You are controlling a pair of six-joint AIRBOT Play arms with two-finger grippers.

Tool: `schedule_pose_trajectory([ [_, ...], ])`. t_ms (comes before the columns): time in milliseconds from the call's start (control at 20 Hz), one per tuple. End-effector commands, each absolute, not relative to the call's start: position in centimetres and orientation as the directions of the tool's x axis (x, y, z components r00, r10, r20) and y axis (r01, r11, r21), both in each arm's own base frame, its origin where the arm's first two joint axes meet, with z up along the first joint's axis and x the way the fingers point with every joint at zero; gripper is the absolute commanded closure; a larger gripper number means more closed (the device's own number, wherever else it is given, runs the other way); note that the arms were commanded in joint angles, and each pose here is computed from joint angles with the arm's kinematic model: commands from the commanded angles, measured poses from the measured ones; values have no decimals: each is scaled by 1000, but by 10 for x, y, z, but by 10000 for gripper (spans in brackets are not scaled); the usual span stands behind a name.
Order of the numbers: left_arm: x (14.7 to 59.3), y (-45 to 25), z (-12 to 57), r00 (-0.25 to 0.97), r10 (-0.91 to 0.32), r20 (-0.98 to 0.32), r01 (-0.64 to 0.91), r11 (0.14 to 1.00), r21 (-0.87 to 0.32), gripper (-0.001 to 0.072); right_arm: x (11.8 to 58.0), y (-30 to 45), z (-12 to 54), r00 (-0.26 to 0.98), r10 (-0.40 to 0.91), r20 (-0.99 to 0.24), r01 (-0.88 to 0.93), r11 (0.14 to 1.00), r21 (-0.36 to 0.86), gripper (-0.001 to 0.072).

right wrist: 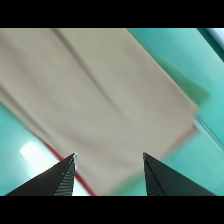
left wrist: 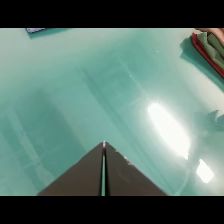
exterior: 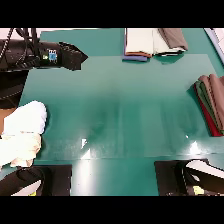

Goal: Fold the shirts.

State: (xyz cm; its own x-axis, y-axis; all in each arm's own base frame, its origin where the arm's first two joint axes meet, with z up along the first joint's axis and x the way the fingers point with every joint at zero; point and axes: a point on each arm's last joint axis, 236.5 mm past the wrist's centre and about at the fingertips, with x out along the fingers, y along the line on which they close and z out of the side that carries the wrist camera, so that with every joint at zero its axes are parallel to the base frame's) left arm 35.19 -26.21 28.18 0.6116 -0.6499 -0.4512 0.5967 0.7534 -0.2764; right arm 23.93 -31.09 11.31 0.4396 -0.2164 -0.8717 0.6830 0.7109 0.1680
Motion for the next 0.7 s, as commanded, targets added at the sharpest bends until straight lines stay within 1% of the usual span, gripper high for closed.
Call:
schedule_pose_trajectory([
  [0, 352, -262, 281, 611, -650, -452, 597, 753, -277, 687, 308, -273, 164, 670, -110, -734, 530, 763, 369, 224],
  [100, 352, -262, 281, 611, -650, -452, 597, 753, -276, 686, 352, -215, 190, 755, 34, -655, 365, 808, 462, 226],
  [150, 352, -262, 282, 612, -650, -450, 597, 753, -276, 686, 369, -181, 197, 766, 103, -635, 282, 833, 476, 227],
  [300, 353, -262, 283, 617, -650, -444, 596, 754, -275, 686, 399, -77, 207, 726, 282, -627, 49, 889, 456, 227],
  [450, 348, -262, 276, 595, -649, -474, 598, 752, -278, 686, 405, 22, 208, 640, 444, -627, -171, 878, 446, 238],
  [500, 345, -261, 273, 584, -647, -490, 598, 751, -278, 686, 404, 48, 205, 610, 470, -638, -228, 875, 427, 253],
  [550, 345, -261, 271, 580, -646, -496, 598, 751, -278, 686, 402, 70, 202, 585, 485, -650, -276, 873, 403, 297],
  [650, 346, -261, 273, 587, -647, -487, 598, 752, -278, 686, 394, 103, 194, 536, 491, -687, -359, 869, 341, 418],
])
